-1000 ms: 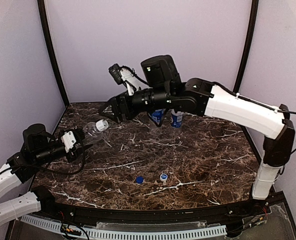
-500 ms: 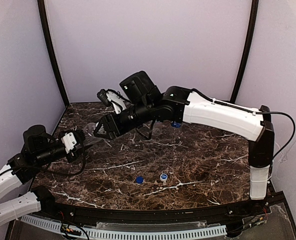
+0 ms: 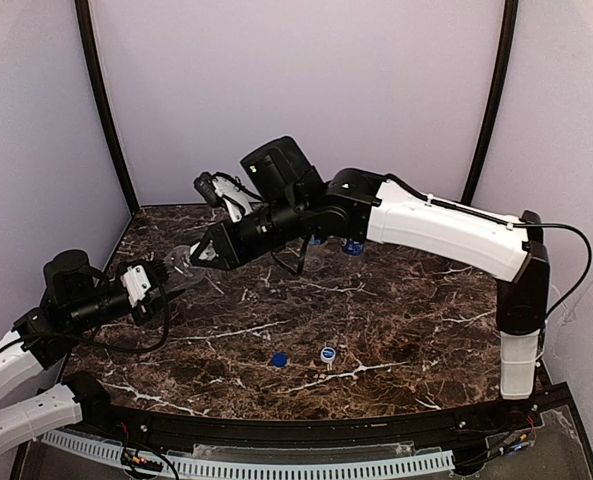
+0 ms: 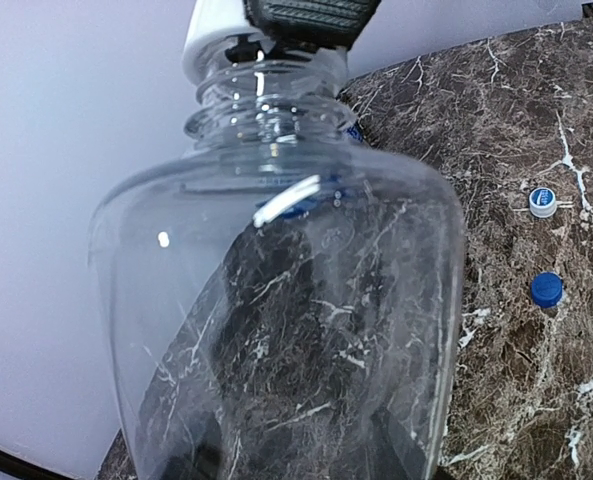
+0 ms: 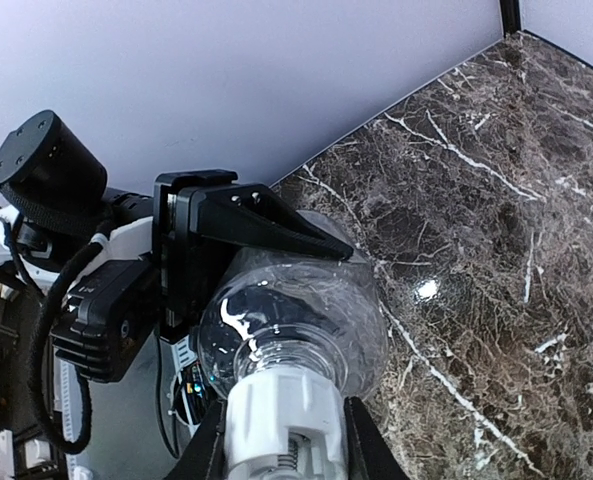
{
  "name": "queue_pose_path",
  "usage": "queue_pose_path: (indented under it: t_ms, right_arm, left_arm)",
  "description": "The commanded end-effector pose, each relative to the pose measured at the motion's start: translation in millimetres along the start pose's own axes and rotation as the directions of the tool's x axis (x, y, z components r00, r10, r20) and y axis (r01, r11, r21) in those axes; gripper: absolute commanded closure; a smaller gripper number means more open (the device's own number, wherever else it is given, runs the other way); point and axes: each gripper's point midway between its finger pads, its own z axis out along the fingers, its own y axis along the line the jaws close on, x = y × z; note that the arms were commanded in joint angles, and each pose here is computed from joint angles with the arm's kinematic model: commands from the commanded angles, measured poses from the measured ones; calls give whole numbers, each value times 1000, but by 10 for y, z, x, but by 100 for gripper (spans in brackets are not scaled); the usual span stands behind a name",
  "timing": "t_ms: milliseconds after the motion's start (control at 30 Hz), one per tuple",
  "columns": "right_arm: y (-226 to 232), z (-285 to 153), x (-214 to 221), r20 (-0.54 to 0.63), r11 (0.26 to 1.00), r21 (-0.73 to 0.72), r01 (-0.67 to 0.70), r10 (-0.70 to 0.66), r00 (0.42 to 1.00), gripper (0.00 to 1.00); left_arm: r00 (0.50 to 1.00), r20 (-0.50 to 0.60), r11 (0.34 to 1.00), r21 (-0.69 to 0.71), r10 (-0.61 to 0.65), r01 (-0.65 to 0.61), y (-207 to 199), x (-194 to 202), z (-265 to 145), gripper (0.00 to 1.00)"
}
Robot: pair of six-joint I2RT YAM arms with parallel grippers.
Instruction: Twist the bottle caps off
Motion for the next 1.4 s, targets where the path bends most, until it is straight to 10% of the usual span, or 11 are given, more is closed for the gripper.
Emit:
queue_pose_path:
  t_ms: [0,133,233,367,533,800,933,1033,1200,1367]
  right_arm:
    - [130,45,-161,57,997,-48,61,-59,997,95]
    - [202,8,-107,57,977,-69,200,-196,979,100]
    - [455,-147,-13,91,848,-61,526,-520,849,100]
    - [778,-180,568,66,378,-32,925,-923,380,100]
    - [753,-121,964,-39,-254,85,963,-967,-252,100]
    - [566,-193,580,-382,-742,239,626,-665,-642,100]
    - [570,-376,375,-443,-723,302,621,-683,-580,100]
    - [580,-606,207,-405,-560,406,722,-819,-407,100]
    - [70,-1010,-2,-244,99,554,827,-930,276,100]
    - [-947,-1241,673,-240,612,583,534,-499,833,100]
  left_arm:
    - [1000,7,997,75,-14,13,-144,-10,-25,55]
    - [998,14,980,192,-56,52,-344,-52,-85,56]
    - [993,47,929,361,-106,82,-610,-182,-208,57]
    - [991,15,866,488,-132,108,-881,-124,-341,60]
    - [1000,-10,858,514,-7,11,-1002,85,-392,62]
    - [998,-46,834,551,39,-8,-1119,245,-437,62]
    - [998,-60,867,498,22,10,-1019,241,-374,62]
    - [997,-83,911,411,9,26,-865,269,-281,62]
    - [991,-101,955,274,-90,114,-644,284,-153,61]
    - [969,-66,959,141,-239,246,-402,252,-82,61]
